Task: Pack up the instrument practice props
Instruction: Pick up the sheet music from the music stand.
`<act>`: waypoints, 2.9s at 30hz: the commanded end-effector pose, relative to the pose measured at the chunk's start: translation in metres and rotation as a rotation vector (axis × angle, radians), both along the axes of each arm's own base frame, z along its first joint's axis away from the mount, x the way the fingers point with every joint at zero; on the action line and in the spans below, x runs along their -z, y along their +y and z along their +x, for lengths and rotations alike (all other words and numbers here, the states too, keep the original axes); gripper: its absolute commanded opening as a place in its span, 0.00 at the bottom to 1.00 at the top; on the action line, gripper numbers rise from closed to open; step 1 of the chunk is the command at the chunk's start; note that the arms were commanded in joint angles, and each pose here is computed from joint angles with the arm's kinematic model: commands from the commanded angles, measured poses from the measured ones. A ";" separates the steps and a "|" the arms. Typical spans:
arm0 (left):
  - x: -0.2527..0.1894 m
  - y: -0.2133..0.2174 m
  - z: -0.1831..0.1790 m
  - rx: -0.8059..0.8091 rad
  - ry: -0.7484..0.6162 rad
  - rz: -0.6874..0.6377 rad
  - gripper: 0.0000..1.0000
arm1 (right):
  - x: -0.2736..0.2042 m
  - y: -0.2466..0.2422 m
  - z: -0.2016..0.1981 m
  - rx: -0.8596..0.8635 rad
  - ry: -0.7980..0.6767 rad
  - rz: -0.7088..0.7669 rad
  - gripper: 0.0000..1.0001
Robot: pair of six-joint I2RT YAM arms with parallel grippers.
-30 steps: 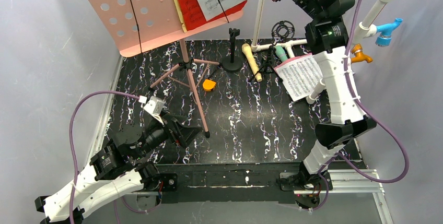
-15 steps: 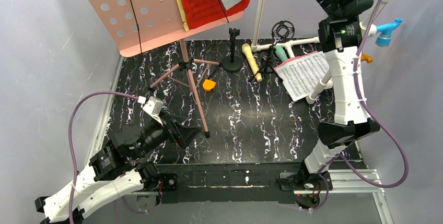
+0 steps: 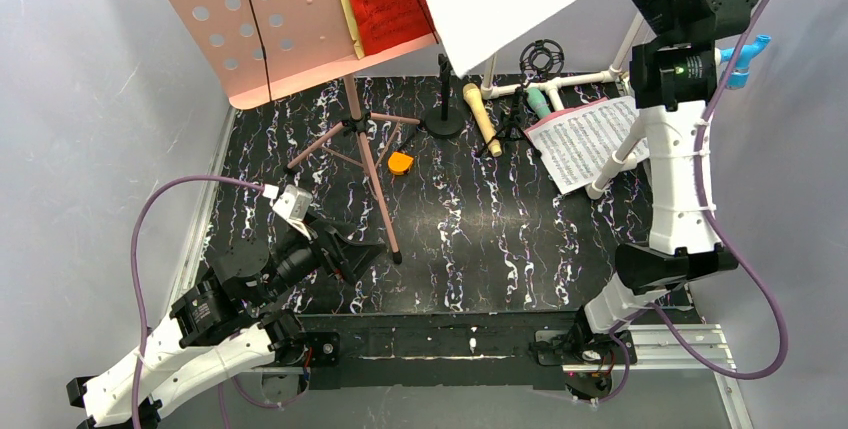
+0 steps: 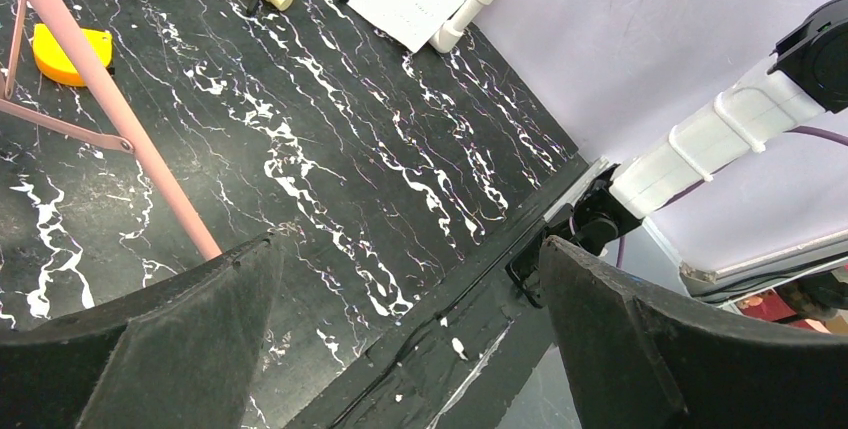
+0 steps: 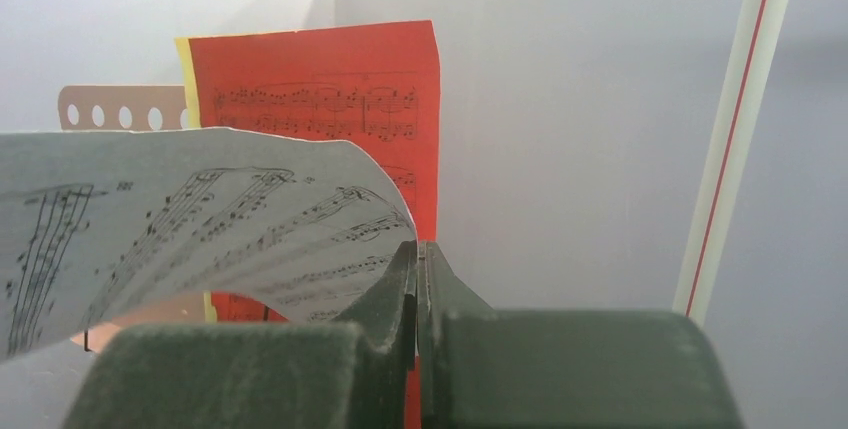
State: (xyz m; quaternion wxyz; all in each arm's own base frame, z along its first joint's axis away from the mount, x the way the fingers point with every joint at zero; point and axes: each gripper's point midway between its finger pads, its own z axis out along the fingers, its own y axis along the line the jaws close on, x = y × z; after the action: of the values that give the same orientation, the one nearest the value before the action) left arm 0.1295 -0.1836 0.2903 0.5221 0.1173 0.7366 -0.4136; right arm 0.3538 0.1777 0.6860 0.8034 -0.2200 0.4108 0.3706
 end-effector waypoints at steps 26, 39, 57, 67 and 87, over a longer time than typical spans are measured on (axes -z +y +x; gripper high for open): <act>-0.010 -0.039 -0.013 0.245 -0.231 0.039 1.00 | 0.075 -0.018 -0.084 -0.106 0.102 -0.178 0.01; -0.001 -0.048 0.002 0.240 -0.433 0.108 1.00 | 0.223 -0.027 -0.116 -0.141 0.438 -0.269 0.01; 0.062 -0.072 0.031 0.152 -0.236 0.102 1.00 | 0.419 -0.017 -0.139 -0.431 1.008 -0.272 0.01; 0.101 -0.087 0.028 0.094 0.124 -0.049 1.00 | 0.432 -0.016 -0.154 -0.467 0.995 -0.299 0.01; 0.099 -0.120 0.024 0.156 0.287 -0.189 1.00 | 0.431 -0.026 -0.170 -0.429 0.871 -0.509 0.01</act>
State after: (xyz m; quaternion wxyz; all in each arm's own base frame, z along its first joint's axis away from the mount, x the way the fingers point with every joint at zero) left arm 0.1593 -0.2951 0.1822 0.3925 0.0516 0.7653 -0.5076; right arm 0.1888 0.1596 0.2511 0.3670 -0.2508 0.7287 0.5209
